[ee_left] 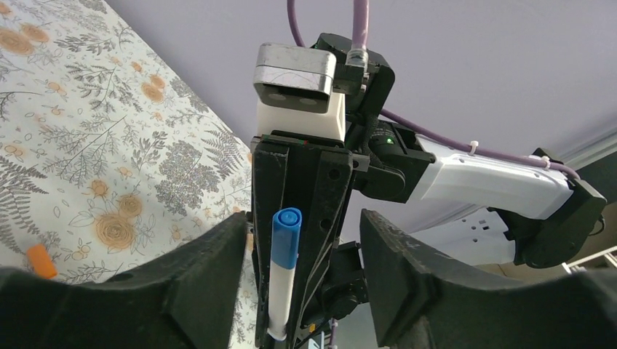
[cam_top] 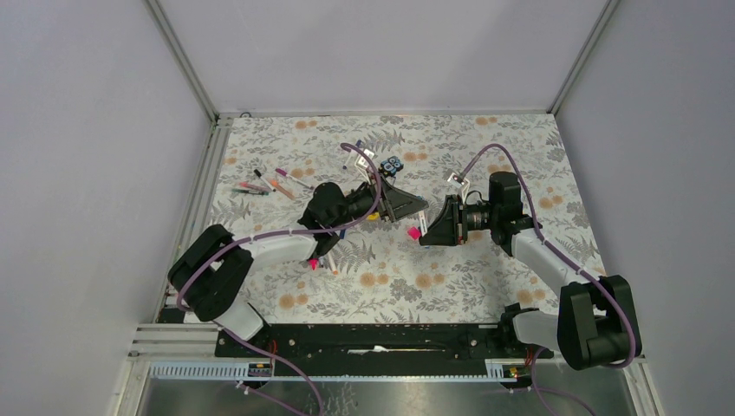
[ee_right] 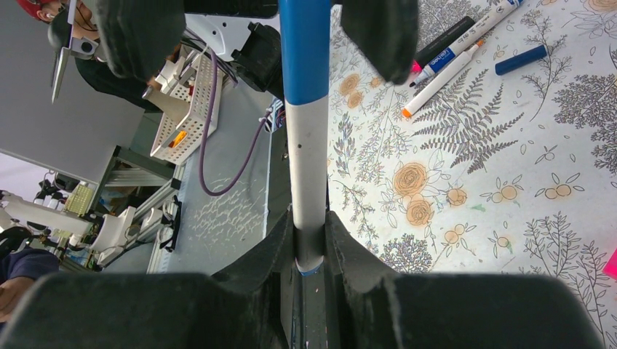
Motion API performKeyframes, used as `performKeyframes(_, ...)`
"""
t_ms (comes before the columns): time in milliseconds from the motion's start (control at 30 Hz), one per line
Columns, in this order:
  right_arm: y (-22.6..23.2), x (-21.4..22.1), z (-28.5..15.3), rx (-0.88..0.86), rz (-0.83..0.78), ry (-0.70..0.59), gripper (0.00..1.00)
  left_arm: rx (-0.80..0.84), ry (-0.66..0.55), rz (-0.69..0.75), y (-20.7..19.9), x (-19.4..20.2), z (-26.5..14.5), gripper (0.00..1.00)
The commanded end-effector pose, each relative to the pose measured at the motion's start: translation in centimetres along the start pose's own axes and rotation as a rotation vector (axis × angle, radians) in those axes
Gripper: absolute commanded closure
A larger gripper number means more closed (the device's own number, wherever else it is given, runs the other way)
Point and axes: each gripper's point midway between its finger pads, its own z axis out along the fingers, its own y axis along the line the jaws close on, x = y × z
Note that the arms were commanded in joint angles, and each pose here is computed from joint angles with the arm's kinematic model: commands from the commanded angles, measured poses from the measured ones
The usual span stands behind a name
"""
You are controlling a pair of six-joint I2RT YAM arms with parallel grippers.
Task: Open the pen caps
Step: Open the pen cap from the pen.
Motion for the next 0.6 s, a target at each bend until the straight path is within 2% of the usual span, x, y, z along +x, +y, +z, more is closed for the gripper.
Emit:
performKeyframes(0, 0.6, 0.2, 0.1, -0.042, -0.023, 0.01, 1.0, 0.126, -0.016, 0.043, -3.1, -1.1, 0.9, 0.46)
performKeyframes(167, 0.6, 0.1, 0.1, -0.043, -0.017, 0.01, 1.0, 0.15, -0.002, 0.037, -3.3, -0.9, 1.1, 0.7)
performKeyframes(300, 0.6, 0.2, 0.2, -0.052, -0.007, 0.012, 1.0, 0.159, -0.013, 0.053, -3.6, -1.2, 1.1, 0.98)
performKeyframes(400, 0.7, 0.5, 0.2, -0.067, 0.001, 0.017, 1.0, 0.122, -0.087, 0.094, -3.4, -3.6, 1.1, 1.0)
performKeyframes(567, 0.8, 1.6, 0.3, -0.082, 0.025, 0.028, 1.0, 0.108, -0.274, 0.216, -4.6, -11.2, 0.8, 1.0)
